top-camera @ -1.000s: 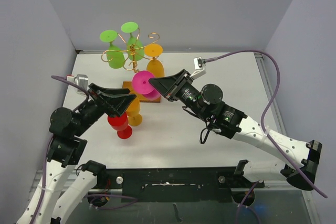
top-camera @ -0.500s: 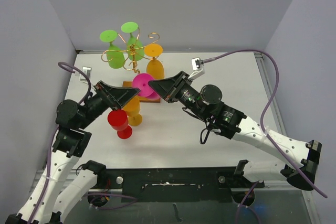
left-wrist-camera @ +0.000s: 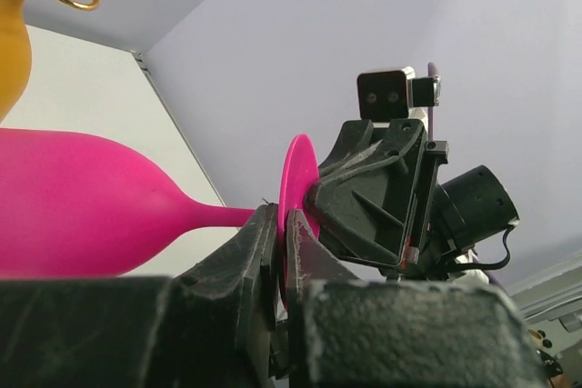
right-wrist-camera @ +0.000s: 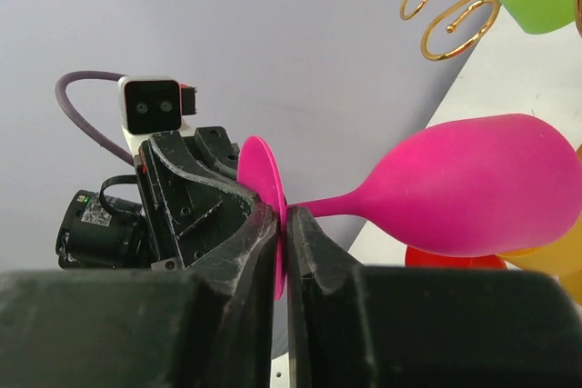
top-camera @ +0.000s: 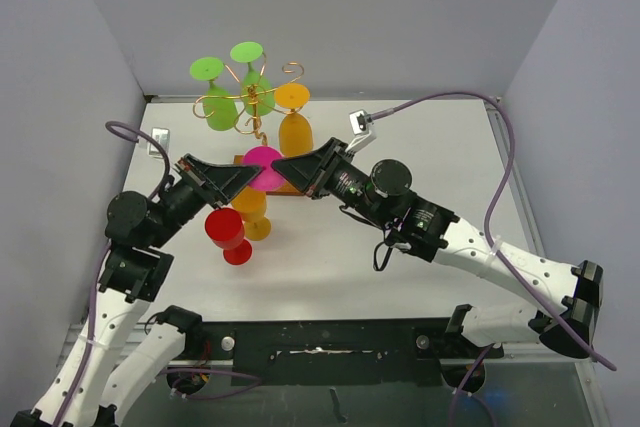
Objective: Place the wine glass upside down on the wine glass rack
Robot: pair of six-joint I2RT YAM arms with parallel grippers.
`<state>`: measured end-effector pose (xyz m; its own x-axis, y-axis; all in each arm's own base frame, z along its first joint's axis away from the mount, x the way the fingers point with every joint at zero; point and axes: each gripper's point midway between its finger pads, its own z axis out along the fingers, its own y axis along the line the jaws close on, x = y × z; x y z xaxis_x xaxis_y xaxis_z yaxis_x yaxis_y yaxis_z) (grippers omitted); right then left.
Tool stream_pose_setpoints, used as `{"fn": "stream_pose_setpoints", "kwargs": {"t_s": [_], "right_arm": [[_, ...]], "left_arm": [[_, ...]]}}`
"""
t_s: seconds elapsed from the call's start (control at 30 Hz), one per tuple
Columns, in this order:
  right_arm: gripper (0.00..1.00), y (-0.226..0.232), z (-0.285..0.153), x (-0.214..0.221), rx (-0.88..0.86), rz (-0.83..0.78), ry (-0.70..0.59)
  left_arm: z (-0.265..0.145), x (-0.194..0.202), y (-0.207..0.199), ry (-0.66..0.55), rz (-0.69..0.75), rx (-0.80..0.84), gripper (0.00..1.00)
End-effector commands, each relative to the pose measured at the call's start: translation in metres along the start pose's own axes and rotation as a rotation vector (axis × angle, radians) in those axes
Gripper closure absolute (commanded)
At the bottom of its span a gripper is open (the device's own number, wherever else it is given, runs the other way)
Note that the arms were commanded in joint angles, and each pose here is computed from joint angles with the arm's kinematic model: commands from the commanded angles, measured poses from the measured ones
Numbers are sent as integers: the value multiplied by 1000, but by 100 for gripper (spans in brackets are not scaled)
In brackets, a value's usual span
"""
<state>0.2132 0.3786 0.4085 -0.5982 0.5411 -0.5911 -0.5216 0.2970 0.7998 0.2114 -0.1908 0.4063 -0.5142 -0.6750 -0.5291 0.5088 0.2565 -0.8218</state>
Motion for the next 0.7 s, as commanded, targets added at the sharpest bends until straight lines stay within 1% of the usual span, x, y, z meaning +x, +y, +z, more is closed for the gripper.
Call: {"fn": "stream_pose_setpoints", "kwargs": {"t_s": [0.0, 0.1, 0.17, 0.2, 0.27, 0.33, 0.4, 0.5, 0.67], "right_arm": [[89, 29, -1, -20, -84, -7, -46], [66, 27, -4, -22, -72, -6, -52], [54, 26, -7, -24, -65, -7, -61], [48, 26, -9, -25, -63, -5, -68], [41, 25, -14, -29, -56, -4, -85], [38, 20, -19, -32, -40, -3, -102], [38, 18, -23, -34, -27, -2, -114], [38, 15, -28, -37, -11, -1, -127], [38, 11, -35, -41, 9, 2, -141]], "left_arm": [[-5, -18, -17, -80, 68, 16, 100], [-7, -27, -16, -115, 83, -27, 100], [-9, -37, -11, -154, 94, -92, 100], [-11, -42, -10, -176, 101, -121, 100], [-17, -55, -3, -236, 105, -197, 100], [-25, -69, 6, -308, 96, -283, 100], [-36, -85, 13, -395, 85, -363, 100], [-48, -98, 22, -482, 67, -443, 100], [-56, -113, 29, -562, 52, -509, 100]]}}
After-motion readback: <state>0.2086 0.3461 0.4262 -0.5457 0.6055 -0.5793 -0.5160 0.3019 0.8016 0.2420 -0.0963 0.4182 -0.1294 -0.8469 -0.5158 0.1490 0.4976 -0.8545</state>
